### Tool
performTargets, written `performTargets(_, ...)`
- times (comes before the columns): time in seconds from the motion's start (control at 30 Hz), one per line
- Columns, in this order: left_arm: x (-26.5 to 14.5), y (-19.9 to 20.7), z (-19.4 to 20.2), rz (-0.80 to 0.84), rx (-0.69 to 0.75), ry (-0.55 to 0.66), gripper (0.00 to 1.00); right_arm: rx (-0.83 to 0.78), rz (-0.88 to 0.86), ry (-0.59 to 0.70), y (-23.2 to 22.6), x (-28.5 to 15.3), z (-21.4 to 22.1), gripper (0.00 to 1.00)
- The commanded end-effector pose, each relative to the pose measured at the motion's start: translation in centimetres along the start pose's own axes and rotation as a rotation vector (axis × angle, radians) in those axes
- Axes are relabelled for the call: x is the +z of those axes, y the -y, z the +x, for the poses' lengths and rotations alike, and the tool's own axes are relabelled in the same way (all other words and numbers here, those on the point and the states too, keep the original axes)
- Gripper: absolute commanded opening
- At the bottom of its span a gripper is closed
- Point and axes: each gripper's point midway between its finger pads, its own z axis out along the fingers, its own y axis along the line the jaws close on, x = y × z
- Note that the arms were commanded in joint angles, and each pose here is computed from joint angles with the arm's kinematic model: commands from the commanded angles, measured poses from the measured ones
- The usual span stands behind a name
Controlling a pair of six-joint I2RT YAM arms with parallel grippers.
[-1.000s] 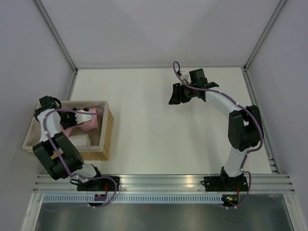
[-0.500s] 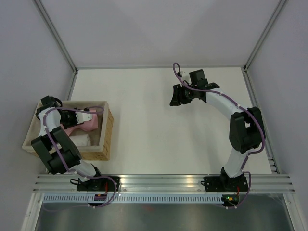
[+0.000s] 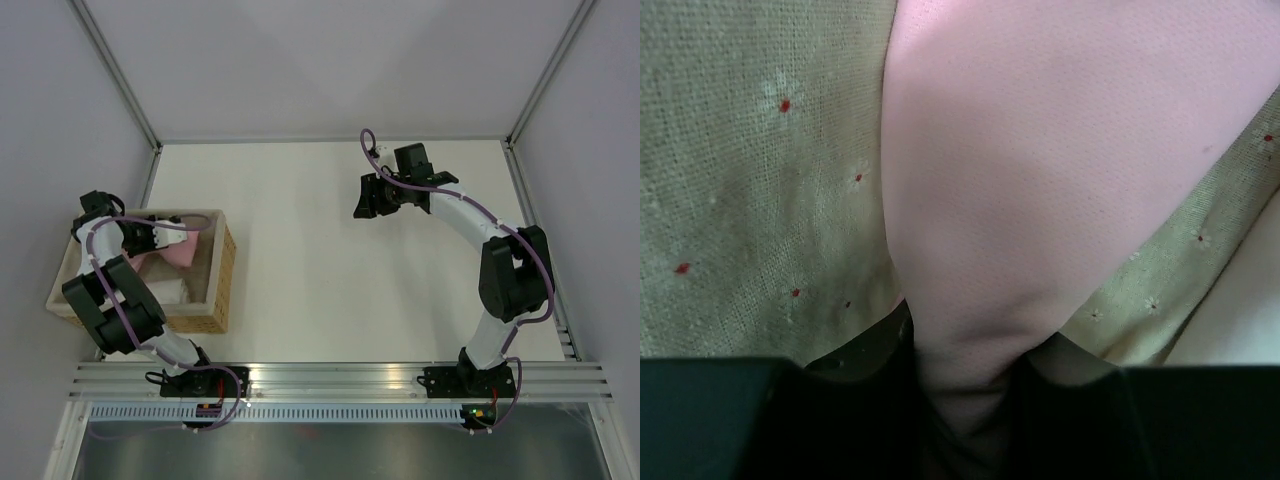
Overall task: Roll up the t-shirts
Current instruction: Place the rolled tshirt into the container
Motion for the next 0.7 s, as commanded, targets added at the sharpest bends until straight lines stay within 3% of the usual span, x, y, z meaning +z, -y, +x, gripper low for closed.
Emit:
performTargets(0.0,0.3,-1.9,-0.5,-0.055,0.18,0.029,0.02,-0.012,0.007,0.021,-0.8,-1.0,-0.5,0.54)
performTargets(0.27,2.8,6.1,-0.8,0.186,0.117,0.074,0.02,-0.02,0.028,0.011,-1.3,-1.5,-0.6,0.54)
performTargets(0.67,3.3,9.0,-0.3,0.308,0.177,0.085,0.03,-0.027,0.038,-0.014,-2.0,-1.2,0.1,0.55)
